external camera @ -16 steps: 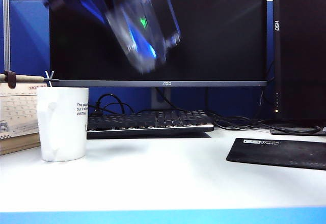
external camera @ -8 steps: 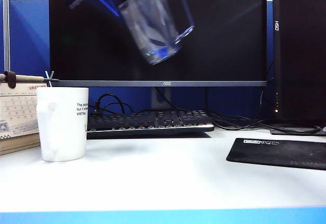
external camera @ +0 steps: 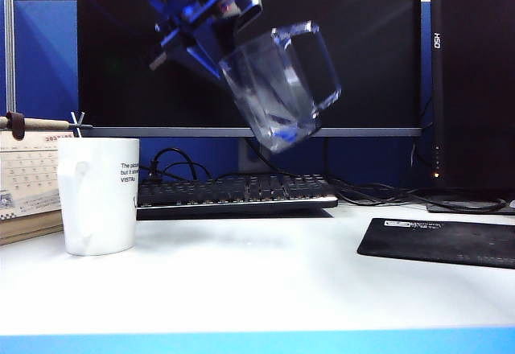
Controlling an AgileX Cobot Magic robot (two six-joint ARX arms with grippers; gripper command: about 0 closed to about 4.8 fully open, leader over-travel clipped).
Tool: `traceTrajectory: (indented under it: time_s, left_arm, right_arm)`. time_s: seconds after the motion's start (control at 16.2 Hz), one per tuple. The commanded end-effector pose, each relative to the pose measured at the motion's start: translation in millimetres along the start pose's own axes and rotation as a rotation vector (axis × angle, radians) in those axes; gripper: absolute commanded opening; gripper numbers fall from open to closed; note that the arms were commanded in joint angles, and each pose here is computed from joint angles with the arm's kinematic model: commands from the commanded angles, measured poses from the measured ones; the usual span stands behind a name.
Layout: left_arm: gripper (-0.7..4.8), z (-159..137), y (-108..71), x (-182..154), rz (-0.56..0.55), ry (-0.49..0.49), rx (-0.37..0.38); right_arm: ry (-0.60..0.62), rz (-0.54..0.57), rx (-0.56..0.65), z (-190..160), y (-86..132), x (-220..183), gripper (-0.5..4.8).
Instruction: Swap the positions of the transparent plastic cup and the white ceramic cup.
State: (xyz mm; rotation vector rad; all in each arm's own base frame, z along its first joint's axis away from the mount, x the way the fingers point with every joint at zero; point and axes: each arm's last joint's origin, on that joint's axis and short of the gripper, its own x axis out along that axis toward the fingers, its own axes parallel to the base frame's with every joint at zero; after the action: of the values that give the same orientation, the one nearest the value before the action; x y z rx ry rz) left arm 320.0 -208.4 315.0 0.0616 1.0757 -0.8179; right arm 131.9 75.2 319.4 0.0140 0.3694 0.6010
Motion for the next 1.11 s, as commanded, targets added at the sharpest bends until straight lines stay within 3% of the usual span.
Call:
traceTrajectory:
  time_s: [0.06,0.43,0.62,0.8,0.99,1.11]
  left_arm:
    - [-0.06,-0.8,6.7,8.3,0.106,0.032,0.014]
    - [-0.06,-6.1,11.3,28.4,0.098,0.125,0.029]
    - [-0.06,-5.1,13.4,36.1,0.094,0.127,0.040]
    - [-0.06,2.0,9.6,41.0,0.006,0.060,0.065]
    - [-0.06,-0.2,7.9,51.5,0.016,0.092,0.065]
    - [-0.06,-3.3,13.3,59.8,0.093,0.134,0.066]
  right_arm:
    - [-0.015,0.005,-0.005,2.3,0.5,-1.2,3.01]
    - [-0.004,0.004,-0.005,1.1,0.4,-1.1,3.01]
    - [0.006,0.004,-0.004,0.2,0.3,-1.1,3.01]
    - [0.005,0.002,-0.007,0.3,0.3,-1.1,3.01]
    - [0.002,0.002,-0.008,0.5,0.3,-1.2,3.01]
    - [0.003,0.004,-0.007,0.4,0.3,-1.1,3.01]
